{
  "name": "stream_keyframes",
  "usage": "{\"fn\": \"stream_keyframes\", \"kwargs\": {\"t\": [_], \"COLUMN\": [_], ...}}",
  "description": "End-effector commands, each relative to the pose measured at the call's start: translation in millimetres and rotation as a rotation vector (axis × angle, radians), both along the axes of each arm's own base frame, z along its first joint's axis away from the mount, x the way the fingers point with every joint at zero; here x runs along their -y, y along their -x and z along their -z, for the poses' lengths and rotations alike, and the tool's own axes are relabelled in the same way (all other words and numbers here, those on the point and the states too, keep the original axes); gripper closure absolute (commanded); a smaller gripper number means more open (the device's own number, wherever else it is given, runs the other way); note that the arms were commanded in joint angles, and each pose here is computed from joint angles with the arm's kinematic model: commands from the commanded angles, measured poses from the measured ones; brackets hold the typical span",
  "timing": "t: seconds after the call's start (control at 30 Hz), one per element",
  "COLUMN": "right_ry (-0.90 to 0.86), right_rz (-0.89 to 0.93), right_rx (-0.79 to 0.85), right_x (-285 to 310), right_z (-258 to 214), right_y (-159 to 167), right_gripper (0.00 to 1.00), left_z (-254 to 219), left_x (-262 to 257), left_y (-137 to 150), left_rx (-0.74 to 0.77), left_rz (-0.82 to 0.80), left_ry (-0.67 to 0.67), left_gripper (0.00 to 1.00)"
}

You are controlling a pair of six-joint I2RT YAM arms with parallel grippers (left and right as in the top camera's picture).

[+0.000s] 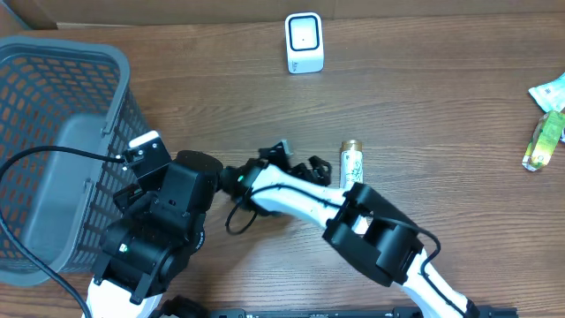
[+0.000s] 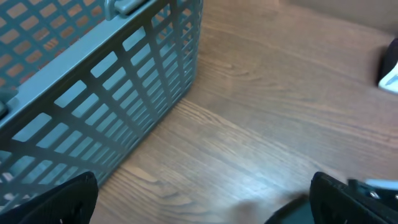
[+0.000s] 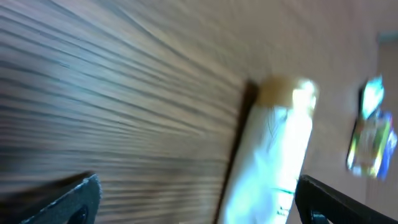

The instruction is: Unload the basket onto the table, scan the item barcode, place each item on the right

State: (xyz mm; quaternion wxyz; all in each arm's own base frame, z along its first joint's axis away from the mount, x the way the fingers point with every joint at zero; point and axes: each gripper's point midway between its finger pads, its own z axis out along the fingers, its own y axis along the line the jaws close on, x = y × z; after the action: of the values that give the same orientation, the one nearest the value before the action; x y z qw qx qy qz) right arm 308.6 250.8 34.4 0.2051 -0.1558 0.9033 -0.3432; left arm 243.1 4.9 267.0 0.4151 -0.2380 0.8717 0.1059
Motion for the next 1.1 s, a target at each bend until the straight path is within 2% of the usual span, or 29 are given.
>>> {"fn": "stream_keyframes", "kwargs": {"t": [0.0, 0.1, 0.23, 0.43, 0.53, 0.63, 0.73, 0.8, 0.97, 1.07], "right_ry": [-0.094, -0.127, -0.237, -0.321, -0.325, -0.318, -0.320, -0.343, -0.372, -0.424], "right_rz": [0.123, 0.188, 0.355, 0.571, 0.606, 0.606, 0.598, 0.605, 0.610, 0.561], "right_rx": [-0.010, -0.011, -0.105, -0.146, -0.151, -0.159, -0.171, -0.196, -0.237, -0.345], "right_x": [8.7, 22.8, 50.4, 107.4, 120.6, 122.5, 118.6, 113.7, 107.6, 94.4], "right_z": [1.6, 5.1, 20.8, 28.8, 29.2, 31.2, 37.3, 41.4, 43.8, 43.1], "right_y": [-8.7, -22.9, -35.7, -60.0, -63.3, -61.2, -56.0, -51.6, -46.4, -40.0], "right_gripper": [0.00, 0.00, 0.00, 0.08, 0.19, 0.25, 0.43, 0.51, 0.56, 0.56], "left_z": [-11.0, -16.4, -17.0, -17.6, -19.3, -19.9, -19.6, -19.4, -19.4, -20.7], "left_x": [-2.1, -1.0, -1.1, -2.1, -4.9, -5.9, -5.9, -6.1, -10.8, -17.2], "left_y": [-3.9, -6.2, -6.5, -6.8, -6.7, -6.5, -6.3, -6.0, -3.2, -0.1], "left_rx": [0.066, 0.098, 0.100, 0.104, 0.112, 0.114, 0.113, 0.111, 0.103, 0.101], "left_rz": [-0.036, -0.036, -0.034, -0.040, -0.054, -0.058, -0.058, -0.058, -0.071, -0.093], "left_ry": [0.026, 0.041, 0.039, 0.035, 0.024, 0.018, 0.018, 0.016, -0.010, -0.044], "left_gripper": [0.00, 0.00, 0.01, 0.00, 0.01, 0.00, 0.00, 0.00, 0.01, 0.00]}}
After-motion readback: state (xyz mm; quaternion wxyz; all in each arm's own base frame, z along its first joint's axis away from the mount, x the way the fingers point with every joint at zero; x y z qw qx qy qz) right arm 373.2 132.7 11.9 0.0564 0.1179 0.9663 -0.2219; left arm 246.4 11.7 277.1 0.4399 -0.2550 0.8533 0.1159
